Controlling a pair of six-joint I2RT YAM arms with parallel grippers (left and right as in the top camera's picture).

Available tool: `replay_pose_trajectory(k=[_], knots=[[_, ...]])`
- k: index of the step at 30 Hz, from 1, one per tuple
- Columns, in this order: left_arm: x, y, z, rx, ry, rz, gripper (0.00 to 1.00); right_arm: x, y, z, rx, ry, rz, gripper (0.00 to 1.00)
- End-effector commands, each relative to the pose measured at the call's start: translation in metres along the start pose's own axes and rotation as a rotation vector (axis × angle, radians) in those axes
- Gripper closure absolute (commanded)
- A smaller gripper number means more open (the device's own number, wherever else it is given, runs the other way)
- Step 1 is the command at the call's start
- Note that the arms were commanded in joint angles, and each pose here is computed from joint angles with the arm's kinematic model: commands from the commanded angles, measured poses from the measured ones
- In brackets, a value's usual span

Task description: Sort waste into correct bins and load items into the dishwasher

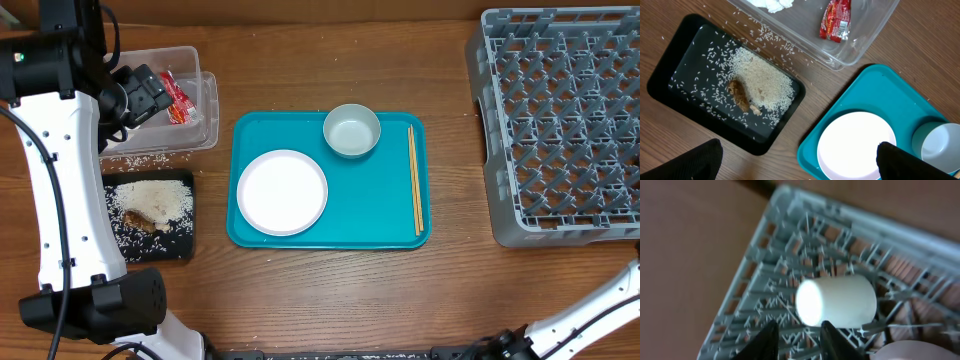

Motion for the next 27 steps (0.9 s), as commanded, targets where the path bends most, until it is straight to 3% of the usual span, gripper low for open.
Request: replay_pose_trajectory(k=[1, 8, 11, 13, 18, 27], knots=[[0.001, -0.001, -0.001, 0.008, -0.003, 0.007, 0.00, 0.011, 0.026, 0.019, -0.042, -0.072, 0.031, 0.69], [0.001, -0.001, -0.001, 0.008, -0.002, 0.007, 0.00, -0.015, 0.070, -0.001, -0.006, -0.018, 0.134, 0.68], [0.001, -0.001, -0.001, 0.008, -0.003, 0.007, 0.00, -0.018, 0.078, -0.008, -0.076, -0.049, 0.179, 0.50], [0.001, -0.001, -0.001, 0.008, -0.003, 0.007, 0.00, -0.022, 0.075, -0.016, -0.156, -0.064, 0.216, 0.55], [0.001, -0.001, -0.001, 0.008, -0.003, 0.007, 0.00, -0.031, 0.053, -0.039, -0.360, -0.090, 0.262, 0.83], [0.001, -0.001, -0.001, 0.008, -0.003, 0.007, 0.00, -0.051, -0.006, -0.088, -0.501, -0.042, 0.246, 0.87]])
Point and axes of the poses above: each gripper's point midway between its finger pads, its own z axis back along the fingers, its own y axis along the line the jaws close on, x = y × z, the point moved 3 cm from there along z, back along the fingers, and after that the axes turned 2 degrees about z, right-handed, at the moved point
